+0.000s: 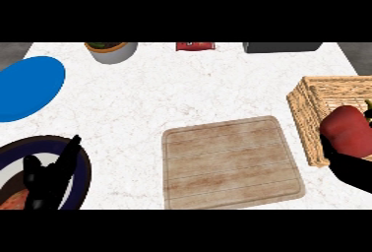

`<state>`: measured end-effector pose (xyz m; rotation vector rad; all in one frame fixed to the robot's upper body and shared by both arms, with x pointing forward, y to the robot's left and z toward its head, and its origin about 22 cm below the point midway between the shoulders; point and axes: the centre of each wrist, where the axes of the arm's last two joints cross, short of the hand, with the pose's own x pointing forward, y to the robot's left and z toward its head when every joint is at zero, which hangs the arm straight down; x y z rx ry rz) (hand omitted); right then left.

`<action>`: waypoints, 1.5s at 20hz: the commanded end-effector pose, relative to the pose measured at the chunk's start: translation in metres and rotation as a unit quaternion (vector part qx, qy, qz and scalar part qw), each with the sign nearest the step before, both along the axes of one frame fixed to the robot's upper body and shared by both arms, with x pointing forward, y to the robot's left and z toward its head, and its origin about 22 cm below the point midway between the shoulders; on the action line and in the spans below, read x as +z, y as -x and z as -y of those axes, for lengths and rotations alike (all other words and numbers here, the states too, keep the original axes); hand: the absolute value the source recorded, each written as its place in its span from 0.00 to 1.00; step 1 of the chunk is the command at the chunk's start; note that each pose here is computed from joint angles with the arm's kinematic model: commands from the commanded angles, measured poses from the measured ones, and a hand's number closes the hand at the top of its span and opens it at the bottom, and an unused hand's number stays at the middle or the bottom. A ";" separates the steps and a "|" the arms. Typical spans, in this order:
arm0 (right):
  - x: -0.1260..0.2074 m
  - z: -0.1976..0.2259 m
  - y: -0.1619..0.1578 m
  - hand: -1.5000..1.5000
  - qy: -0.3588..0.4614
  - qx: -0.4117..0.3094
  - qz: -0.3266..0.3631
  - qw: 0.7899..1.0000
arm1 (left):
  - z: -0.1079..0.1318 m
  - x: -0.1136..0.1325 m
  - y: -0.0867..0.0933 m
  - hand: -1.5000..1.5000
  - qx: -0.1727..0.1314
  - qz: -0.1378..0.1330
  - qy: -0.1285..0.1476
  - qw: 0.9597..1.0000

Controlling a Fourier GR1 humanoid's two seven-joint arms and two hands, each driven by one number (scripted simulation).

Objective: Pick the bell pepper from the cutting board and place it in the basket

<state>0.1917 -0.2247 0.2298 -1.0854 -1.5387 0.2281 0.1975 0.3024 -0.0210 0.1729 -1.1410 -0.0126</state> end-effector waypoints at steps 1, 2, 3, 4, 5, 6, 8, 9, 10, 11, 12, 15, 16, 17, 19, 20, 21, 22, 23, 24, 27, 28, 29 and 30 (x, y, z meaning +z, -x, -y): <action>0.030 0.023 0.021 1.00 -0.052 0.046 0.016 0.997 | 0.008 -0.018 0.008 0.50 0.006 -0.062 0.004 0.998; 0.035 0.035 0.002 1.00 -0.053 0.044 0.019 0.997 | 0.001 -0.019 0.007 0.50 0.006 -0.060 0.001 0.998; 0.040 0.040 -0.001 1.00 -0.054 0.039 0.006 0.998 | -0.002 -0.022 0.008 0.50 0.012 -0.066 0.007 0.998; 0.048 0.050 -0.001 1.00 -0.054 0.038 0.014 0.998 | 0.008 -0.026 0.021 0.50 0.009 -0.066 0.004 0.998; 0.047 0.069 -0.009 1.00 -0.045 0.031 -0.004 0.999 | 0.005 -0.023 0.003 0.50 0.014 -0.062 -0.001 0.998; 0.056 0.075 -0.004 1.00 -0.040 0.025 0.000 0.999 | 0.020 -0.029 0.015 0.50 0.010 -0.070 0.003 0.997; 0.060 0.094 -0.019 1.00 -0.046 0.031 -0.011 0.998 | -0.003 -0.025 0.004 0.50 0.008 -0.059 -0.001 0.998; 0.070 0.103 -0.030 1.00 -0.052 0.029 -0.010 0.998 | 0.011 -0.027 0.006 0.50 -0.010 -0.062 0.013 0.998; 0.070 0.119 -0.024 1.00 -0.050 0.036 -0.005 0.998 | 0.012 -0.022 0.009 0.50 0.001 -0.068 0.008 0.998; 0.059 0.124 -0.023 1.00 -0.055 0.028 -0.026 0.998 | 0.005 -0.019 0.005 0.50 0.003 -0.067 0.009 0.998; 0.061 0.137 -0.035 1.00 -0.060 0.030 -0.016 0.998 | 0.003 -0.025 0.003 0.50 -0.002 -0.067 0.008 0.998; 0.055 0.143 -0.053 1.00 -0.077 0.030 -0.026 0.996 | 0.008 -0.021 -0.001 0.50 -0.014 -0.066 0.008 0.998; 0.032 0.138 -0.058 1.00 -0.088 0.034 -0.022 0.995 | 0.004 -0.031 0.008 0.50 -0.004 -0.056 0.009 0.998; 0.040 0.162 -0.057 1.00 -0.112 0.035 -0.027 0.993 | 0.000 -0.018 0.002 0.50 -0.011 -0.060 0.002 0.998; 0.035 0.167 -0.063 1.00 -0.168 0.035 -0.018 0.985 | 0.008 -0.019 -0.010 0.50 -0.011 -0.064 -0.005 0.998; 0.027 0.166 -0.074 1.00 -0.167 0.037 -0.017 0.985 | 0.015 -0.023 -0.013 0.50 -0.004 -0.060 0.002 0.998; 0.020 0.188 -0.060 1.00 -0.176 0.033 -0.013 0.984 | -0.001 -0.029 -0.009 0.50 -0.001 -0.057 0.001 0.998; -0.003 0.192 -0.063 1.00 -0.177 0.029 -0.003 0.984 | 0.008 -0.031 0.007 0.50 -0.009 -0.059 0.005 0.998; 0.003 0.196 -0.060 1.00 -0.176 0.034 -0.016 0.984 | 0.003 -0.019 -0.007 0.50 -0.007 -0.064 0.001 0.998; -0.008 0.184 -0.066 1.00 -0.169 0.025 -0.015 0.985 | 0.012 -0.033 0.010 0.50 -0.008 -0.064 0.004 0.998; -0.022 0.195 -0.070 1.00 -0.172 0.040 -0.016 0.984 | 0.015 -0.028 -0.003 0.50 -0.006 -0.061 0.004 0.998; -0.019 0.211 -0.069 1.00 -0.175 0.039 -0.020 0.984 | 0.009 -0.027 0.003 0.50 -0.010 -0.063 0.011 0.998; -0.010 0.207 -0.078 1.00 -0.177 0.028 -0.012 0.984 | 0.011 -0.033 0.011 0.50 -0.012 -0.065 0.007 0.998; -0.040 0.210 -0.067 1.00 -0.175 0.036 -0.019 0.984 | 0.005 -0.033 0.004 0.50 -0.014 -0.061 0.005 0.998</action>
